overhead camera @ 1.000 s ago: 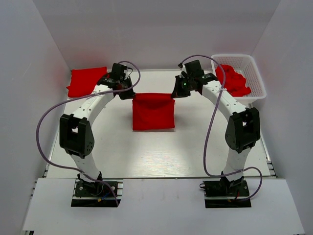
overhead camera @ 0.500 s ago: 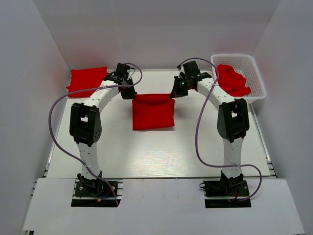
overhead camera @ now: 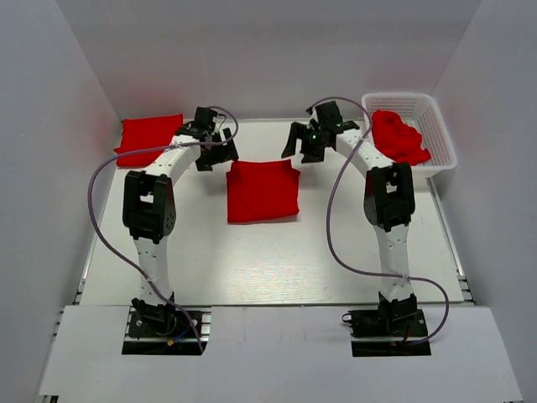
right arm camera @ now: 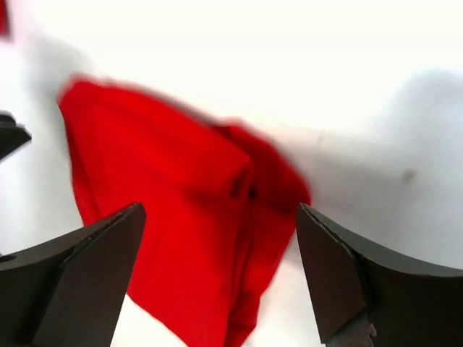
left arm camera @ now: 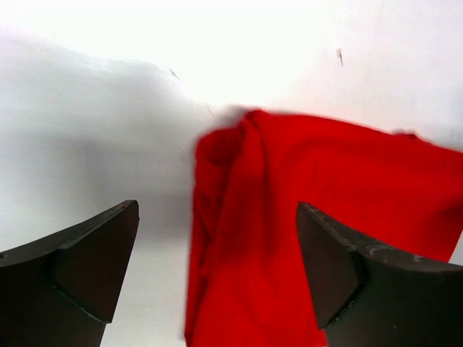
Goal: Fold and stack the t-shirts
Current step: Fold the long partially folded tshirt into a neat square
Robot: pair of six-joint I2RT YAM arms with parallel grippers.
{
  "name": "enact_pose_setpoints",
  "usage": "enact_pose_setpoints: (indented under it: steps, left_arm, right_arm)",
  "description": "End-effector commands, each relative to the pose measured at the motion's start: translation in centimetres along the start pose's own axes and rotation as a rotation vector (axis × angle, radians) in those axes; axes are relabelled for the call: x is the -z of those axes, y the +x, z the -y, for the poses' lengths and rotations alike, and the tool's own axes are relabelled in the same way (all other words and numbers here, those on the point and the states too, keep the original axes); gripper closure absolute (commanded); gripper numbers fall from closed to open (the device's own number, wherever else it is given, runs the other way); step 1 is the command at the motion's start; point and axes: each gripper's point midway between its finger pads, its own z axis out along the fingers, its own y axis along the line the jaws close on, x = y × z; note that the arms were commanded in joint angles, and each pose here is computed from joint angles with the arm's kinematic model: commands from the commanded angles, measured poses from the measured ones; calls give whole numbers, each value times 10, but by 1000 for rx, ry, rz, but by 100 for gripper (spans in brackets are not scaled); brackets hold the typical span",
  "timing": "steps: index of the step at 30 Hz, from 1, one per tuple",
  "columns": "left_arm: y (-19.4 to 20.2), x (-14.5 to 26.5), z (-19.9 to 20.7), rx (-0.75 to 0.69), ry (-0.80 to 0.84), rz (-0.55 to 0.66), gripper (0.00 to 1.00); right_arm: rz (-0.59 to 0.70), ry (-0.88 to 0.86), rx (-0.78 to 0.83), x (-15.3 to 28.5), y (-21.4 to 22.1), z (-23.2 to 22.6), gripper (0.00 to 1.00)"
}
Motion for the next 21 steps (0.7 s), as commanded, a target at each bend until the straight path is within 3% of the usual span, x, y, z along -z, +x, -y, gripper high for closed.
enact_pose_setpoints:
  steps: [1,6,8,10,11,14,21]
  left_arm:
    - [-78,44,7,-7,24,218,0]
    - [-77,68,2,-58,27,221,0]
    - [-71,71,10,-91,93,237,0]
    - [-46,73,13,-157,141,208,0]
    - [-26,66,12,-181,160,166,0]
    - [4,59,16,-208,227,117,0]
    - [35,33,13,-219,227,52,0]
  right_arm:
    - [199,-78,56,29,-77,-24,10]
    - [258,-70,94,69,-76,-35,10]
    - [196,-42,73,59,-45,-17,10]
    - [223,-39,108,81,-41,-26,10]
    - [171,-7,95,73,-16,-10,10]
    - [177,12,105,97,7,-9,10]
    - [181,71,96,126,53,6,10]
